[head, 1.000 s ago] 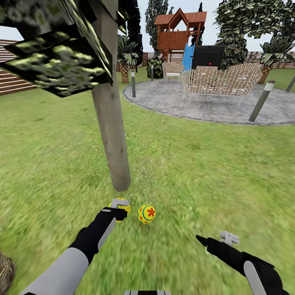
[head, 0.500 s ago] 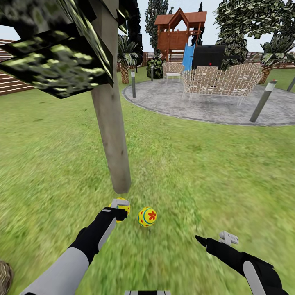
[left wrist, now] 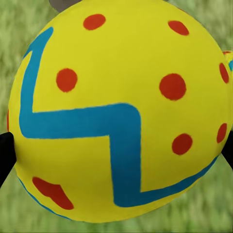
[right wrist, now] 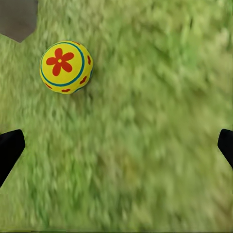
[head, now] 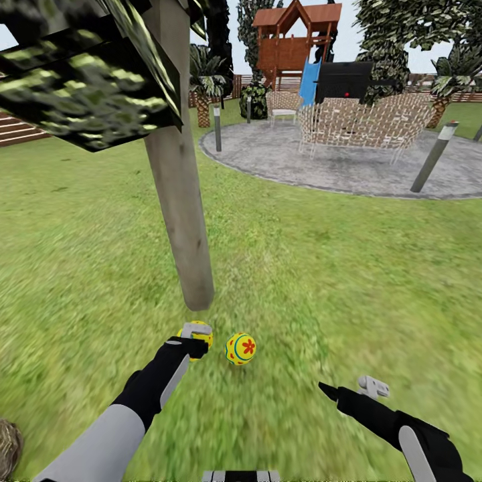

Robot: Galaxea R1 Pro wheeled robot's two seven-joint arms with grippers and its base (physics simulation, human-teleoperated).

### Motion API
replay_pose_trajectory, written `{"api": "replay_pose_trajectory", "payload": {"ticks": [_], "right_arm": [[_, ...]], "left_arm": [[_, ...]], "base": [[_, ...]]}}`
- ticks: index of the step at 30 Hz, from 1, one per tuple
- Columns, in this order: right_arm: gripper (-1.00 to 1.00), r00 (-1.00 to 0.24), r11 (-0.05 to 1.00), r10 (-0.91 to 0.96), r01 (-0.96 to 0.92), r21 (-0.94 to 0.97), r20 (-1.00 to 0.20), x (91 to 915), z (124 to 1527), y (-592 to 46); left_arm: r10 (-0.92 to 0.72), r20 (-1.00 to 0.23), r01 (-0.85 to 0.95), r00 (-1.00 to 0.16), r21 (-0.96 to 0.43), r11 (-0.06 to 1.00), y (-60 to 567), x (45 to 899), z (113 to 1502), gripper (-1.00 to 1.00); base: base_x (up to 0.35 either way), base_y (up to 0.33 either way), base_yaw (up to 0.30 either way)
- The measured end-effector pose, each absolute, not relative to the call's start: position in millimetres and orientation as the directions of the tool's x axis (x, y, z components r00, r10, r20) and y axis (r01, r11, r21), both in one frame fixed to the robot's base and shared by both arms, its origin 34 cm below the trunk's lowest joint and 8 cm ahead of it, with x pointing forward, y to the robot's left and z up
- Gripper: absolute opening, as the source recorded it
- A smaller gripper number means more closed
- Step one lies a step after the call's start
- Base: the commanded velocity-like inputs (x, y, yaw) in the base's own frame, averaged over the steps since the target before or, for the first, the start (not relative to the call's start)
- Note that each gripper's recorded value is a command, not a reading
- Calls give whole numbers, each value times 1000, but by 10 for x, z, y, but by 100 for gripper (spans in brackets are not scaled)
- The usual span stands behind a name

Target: Take the three Easter eggs out of the wicker basket on the lawn in the garden, then place them on the lawn next to a single tree (choose any tree) so that all three eggs are next to the same tree and none are left in the basket.

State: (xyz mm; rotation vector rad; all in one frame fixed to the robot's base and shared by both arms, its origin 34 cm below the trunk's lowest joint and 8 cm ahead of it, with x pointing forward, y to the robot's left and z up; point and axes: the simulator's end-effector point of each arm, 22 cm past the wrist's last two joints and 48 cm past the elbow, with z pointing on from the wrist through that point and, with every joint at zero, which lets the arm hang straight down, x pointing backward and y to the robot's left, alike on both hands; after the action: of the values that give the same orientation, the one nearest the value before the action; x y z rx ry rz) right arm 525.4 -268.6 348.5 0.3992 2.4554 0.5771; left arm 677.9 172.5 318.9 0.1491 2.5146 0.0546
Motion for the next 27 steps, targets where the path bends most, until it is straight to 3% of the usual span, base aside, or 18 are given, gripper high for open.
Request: {"api": "replay_pose_trajectory", "payload": {"ticks": [17,27], "right_arm": [[100,-812,824,394,105,556,-431,5194,3357,-2487],[100,-778,753,375,-62,655,-504,5322,3728,-2200]], "left_arm": [[115,-566,98,-817,60,993,1698,6783,2939,-100],[116,-553,100,-825,58,993,1695,6751,2840,-100]], "base": [[0,0,0],[0,0,0]]}}
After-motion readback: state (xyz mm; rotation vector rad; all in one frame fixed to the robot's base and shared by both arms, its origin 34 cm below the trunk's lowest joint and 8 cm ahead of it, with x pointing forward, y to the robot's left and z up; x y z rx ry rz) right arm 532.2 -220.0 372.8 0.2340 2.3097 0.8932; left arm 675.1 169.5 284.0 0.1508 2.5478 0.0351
